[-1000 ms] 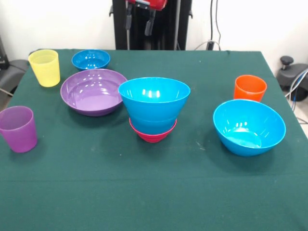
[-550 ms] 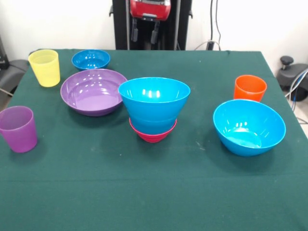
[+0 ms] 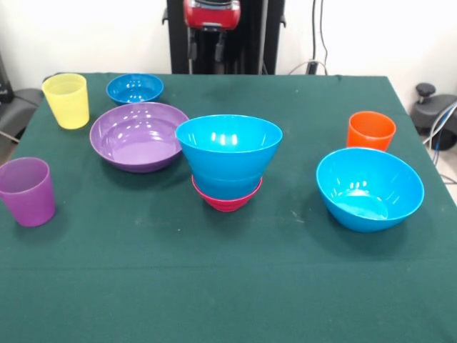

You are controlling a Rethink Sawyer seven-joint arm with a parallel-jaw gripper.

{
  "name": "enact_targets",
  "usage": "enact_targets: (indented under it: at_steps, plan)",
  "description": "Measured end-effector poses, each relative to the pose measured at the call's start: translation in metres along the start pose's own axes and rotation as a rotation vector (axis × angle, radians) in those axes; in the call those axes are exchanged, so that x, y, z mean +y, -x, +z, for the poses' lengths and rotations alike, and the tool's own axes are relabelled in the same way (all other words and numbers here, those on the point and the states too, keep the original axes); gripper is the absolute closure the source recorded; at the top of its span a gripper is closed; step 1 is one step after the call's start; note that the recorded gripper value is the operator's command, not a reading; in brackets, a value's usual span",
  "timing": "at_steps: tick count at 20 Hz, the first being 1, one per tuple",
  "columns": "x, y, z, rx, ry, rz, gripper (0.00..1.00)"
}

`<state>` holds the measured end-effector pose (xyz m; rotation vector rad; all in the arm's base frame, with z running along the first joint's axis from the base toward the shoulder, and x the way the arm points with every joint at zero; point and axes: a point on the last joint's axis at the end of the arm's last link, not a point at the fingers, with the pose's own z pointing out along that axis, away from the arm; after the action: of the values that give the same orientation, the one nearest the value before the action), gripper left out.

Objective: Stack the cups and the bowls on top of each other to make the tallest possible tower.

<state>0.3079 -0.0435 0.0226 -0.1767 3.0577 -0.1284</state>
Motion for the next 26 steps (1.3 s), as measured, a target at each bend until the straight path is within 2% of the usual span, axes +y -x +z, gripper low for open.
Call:
enact_targets:
  at_steps: [2,4,6,10,15,19,26]
  plan:
    - [-0.017,-0.017,0.002,0.024,0.006,-0.01,0.0]
    - [-0.025,-0.024,0.003,0.034,0.01,-0.014,0.0]
    - [-0.039,-0.039,0.005,0.05,0.02,-0.019,0.0]
    - [-0.055,-0.055,0.008,0.068,0.03,-0.031,0.0]
    - [-0.063,-0.06,0.014,0.076,0.037,-0.053,0.0]
    - [-0.064,-0.058,0.019,0.063,0.055,-0.068,0.0]
    - [-0.069,-0.053,0.03,0.054,0.083,-0.025,0.0]
